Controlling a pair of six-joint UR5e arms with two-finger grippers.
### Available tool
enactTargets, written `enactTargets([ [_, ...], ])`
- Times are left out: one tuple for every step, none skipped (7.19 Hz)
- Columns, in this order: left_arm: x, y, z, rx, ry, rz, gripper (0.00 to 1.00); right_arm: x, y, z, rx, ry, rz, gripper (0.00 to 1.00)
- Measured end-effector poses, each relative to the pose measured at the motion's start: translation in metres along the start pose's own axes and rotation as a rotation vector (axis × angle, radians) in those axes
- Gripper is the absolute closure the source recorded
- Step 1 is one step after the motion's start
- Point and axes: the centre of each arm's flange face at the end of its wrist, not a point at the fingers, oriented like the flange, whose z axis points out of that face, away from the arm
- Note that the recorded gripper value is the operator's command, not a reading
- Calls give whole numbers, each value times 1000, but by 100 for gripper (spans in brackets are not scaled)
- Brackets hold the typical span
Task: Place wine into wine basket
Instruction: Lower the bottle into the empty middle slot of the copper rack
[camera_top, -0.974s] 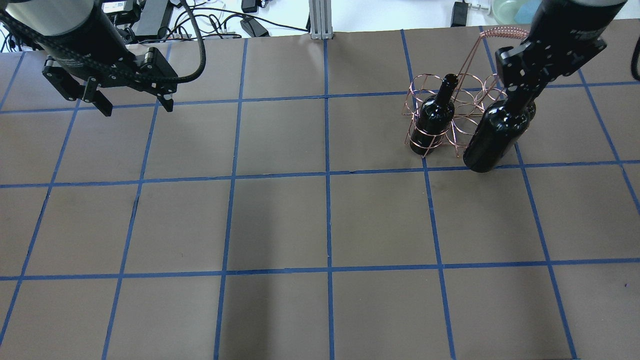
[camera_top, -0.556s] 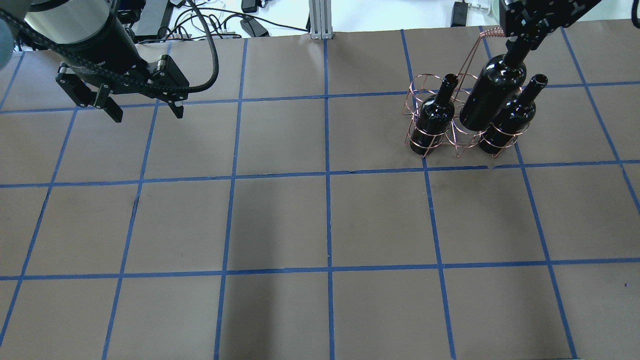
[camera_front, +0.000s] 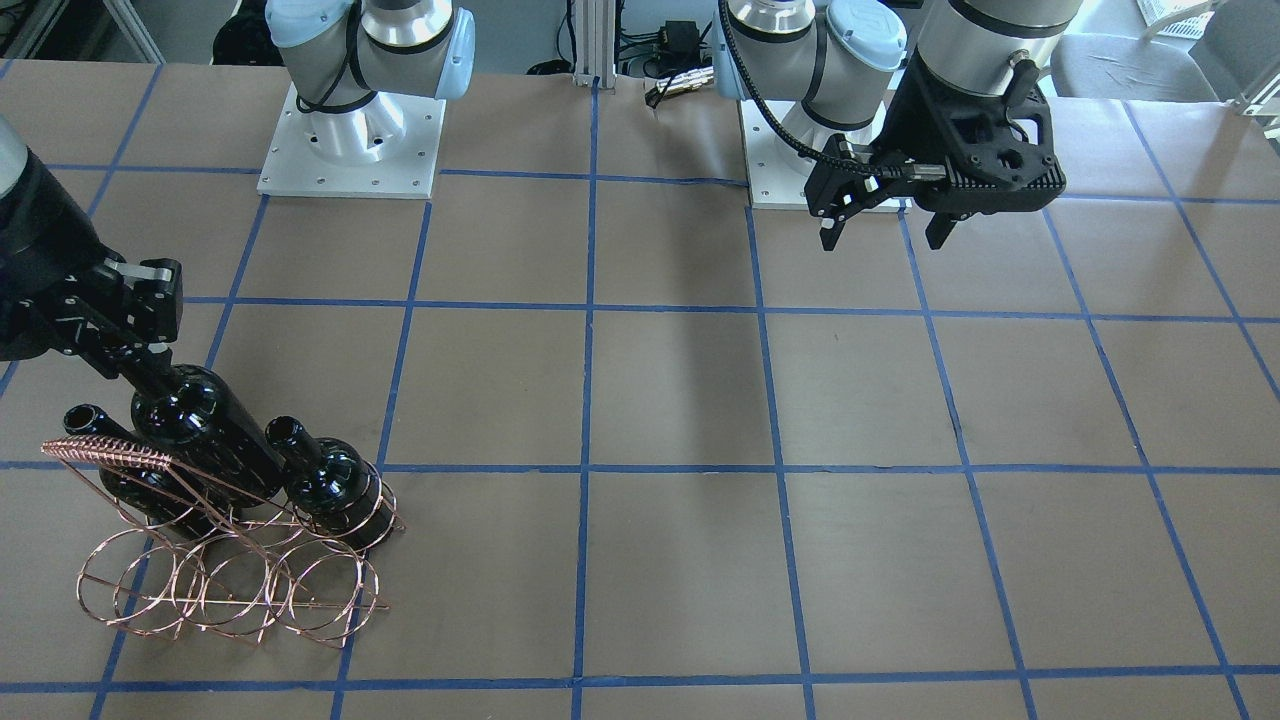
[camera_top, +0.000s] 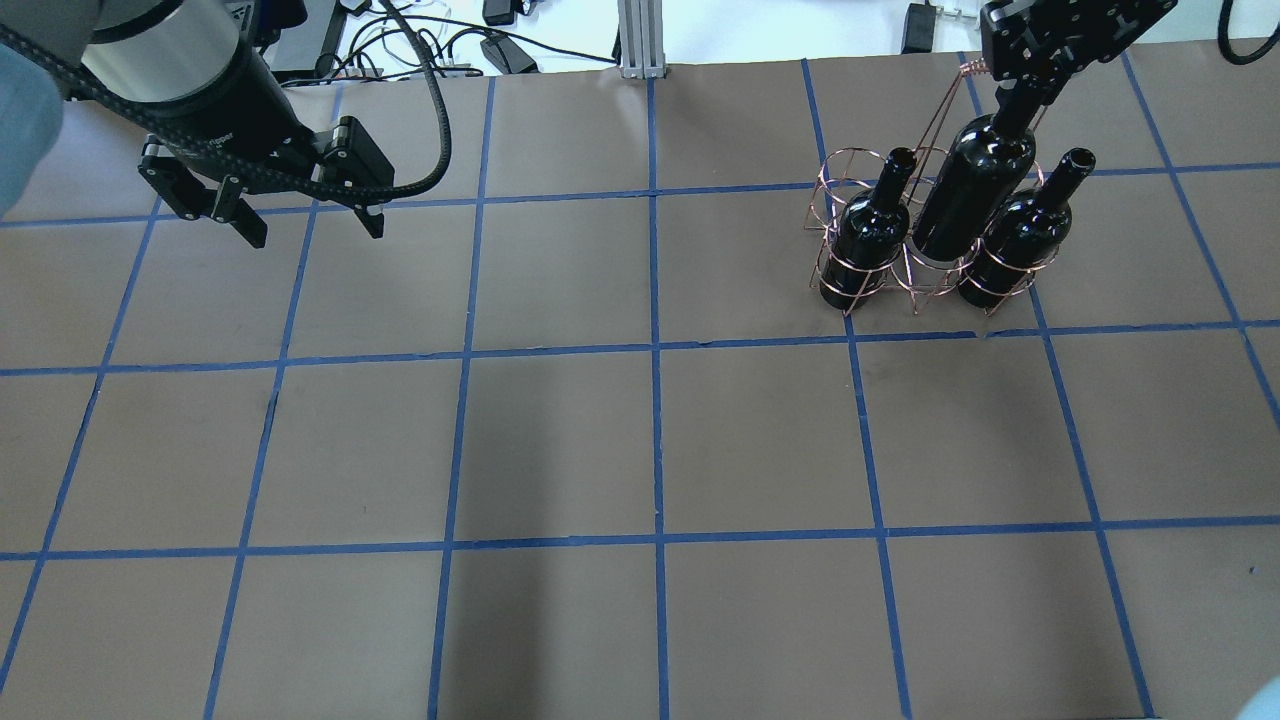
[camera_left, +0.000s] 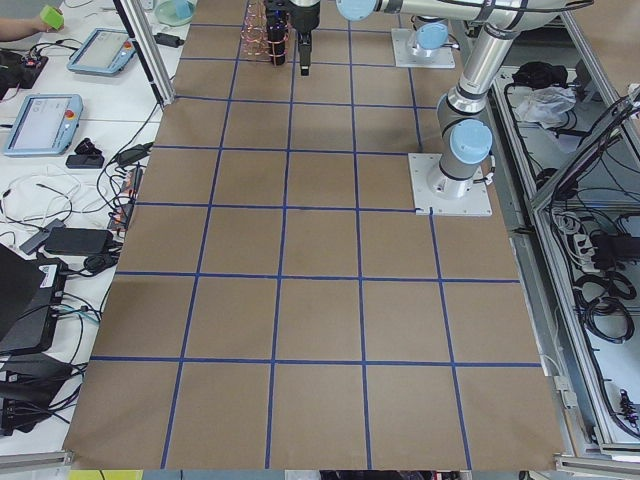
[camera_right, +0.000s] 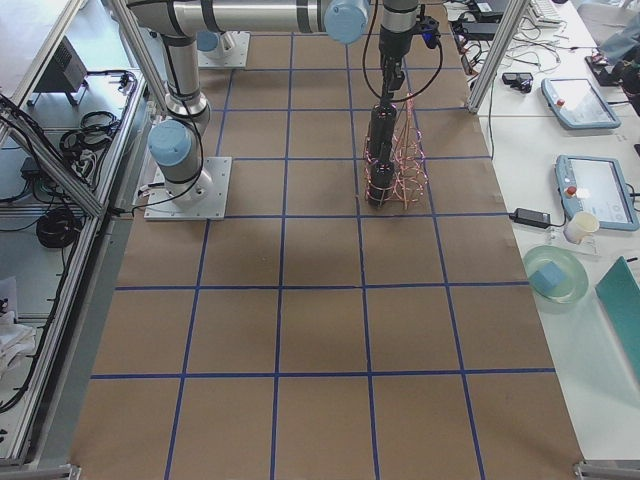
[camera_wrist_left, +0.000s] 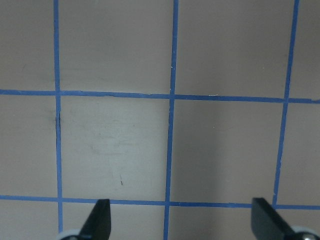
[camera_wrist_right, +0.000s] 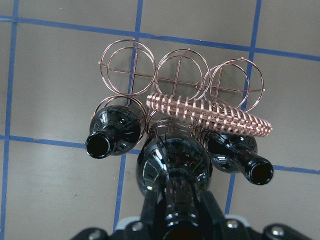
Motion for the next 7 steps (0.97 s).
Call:
enactTargets([
  [0, 0, 0, 2, 1, -1, 0, 1, -1, 4, -2, 1, -8, 100],
  [0, 0, 1, 2, 2, -3, 0, 1, -2, 6, -3, 2, -12, 100],
  [0, 0, 1, 1, 2, -4, 0, 1, -2, 11, -2, 2, -14, 100],
  [0, 0, 1, 1, 2, -4, 0, 2, -3, 16, -1, 4, -19, 100],
  [-1, -1, 1, 1, 0, -5, 0, 2, -4, 22, -2, 4, -24, 100],
  [-3, -1, 1, 2, 0, -5, 0, 2, -6, 31, -6, 2, -28, 100],
  [-4, -2, 1, 2, 0, -8, 0, 4, -11, 44, -13, 0, -32, 100],
])
